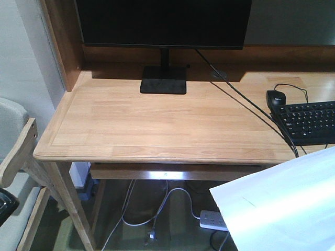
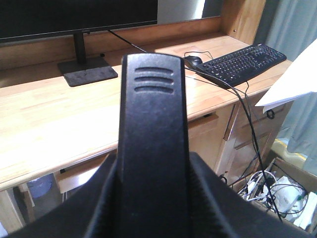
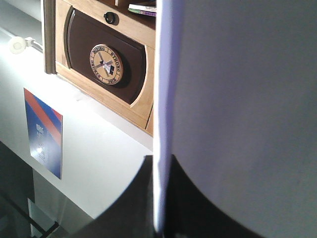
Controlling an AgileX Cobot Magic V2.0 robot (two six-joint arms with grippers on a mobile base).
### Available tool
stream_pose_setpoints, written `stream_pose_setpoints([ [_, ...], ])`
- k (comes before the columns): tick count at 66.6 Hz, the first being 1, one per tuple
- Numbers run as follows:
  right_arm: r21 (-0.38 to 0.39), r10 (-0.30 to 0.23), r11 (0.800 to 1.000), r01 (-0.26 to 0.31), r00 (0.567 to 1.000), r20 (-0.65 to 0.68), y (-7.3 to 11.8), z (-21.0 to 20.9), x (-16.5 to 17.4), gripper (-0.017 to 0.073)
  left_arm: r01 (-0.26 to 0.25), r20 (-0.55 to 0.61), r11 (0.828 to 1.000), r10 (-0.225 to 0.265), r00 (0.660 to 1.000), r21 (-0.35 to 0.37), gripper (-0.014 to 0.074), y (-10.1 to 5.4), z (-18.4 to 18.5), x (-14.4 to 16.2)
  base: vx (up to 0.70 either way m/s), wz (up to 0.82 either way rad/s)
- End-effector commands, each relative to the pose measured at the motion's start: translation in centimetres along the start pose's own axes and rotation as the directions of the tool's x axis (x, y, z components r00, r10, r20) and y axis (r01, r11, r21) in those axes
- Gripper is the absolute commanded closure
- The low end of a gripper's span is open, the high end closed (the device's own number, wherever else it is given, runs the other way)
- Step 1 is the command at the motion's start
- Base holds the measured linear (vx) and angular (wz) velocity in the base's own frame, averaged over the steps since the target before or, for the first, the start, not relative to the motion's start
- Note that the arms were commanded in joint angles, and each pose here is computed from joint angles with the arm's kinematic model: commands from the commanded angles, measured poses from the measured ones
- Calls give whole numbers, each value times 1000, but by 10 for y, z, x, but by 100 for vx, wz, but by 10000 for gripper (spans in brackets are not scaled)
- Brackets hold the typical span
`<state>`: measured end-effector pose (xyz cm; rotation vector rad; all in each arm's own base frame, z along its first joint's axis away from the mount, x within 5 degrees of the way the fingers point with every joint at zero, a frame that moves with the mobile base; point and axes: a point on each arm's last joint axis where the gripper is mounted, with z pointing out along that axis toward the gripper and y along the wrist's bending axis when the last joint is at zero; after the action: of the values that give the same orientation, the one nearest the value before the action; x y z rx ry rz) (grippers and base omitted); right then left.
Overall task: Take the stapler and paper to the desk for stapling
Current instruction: 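Drive forward to the desk holding stapler and paper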
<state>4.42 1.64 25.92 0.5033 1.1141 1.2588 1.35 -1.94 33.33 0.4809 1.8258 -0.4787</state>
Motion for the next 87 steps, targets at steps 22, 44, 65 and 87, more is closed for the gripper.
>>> stream_pose_setpoints([
  [22,-75,-10,997,11,1000,11,12,2,-4,561,14,129,1000,-15,992,8,601,-1,-3,-18,7,-1],
  [44,-75,-10,997,11,1000,11,12,2,-4,561,14,129,1000,-15,992,8,601,-1,-3,-18,5,-3],
  [65,-75,-10,997,11,1000,11,12,2,-4,561,14,129,1000,-15,992,8,601,-1,-3,-18,4,-2],
  [87,-75,-10,997,11,1000,11,12,2,-4,561,14,129,1000,-15,992,8,601,-1,-3,-18,3,-1],
])
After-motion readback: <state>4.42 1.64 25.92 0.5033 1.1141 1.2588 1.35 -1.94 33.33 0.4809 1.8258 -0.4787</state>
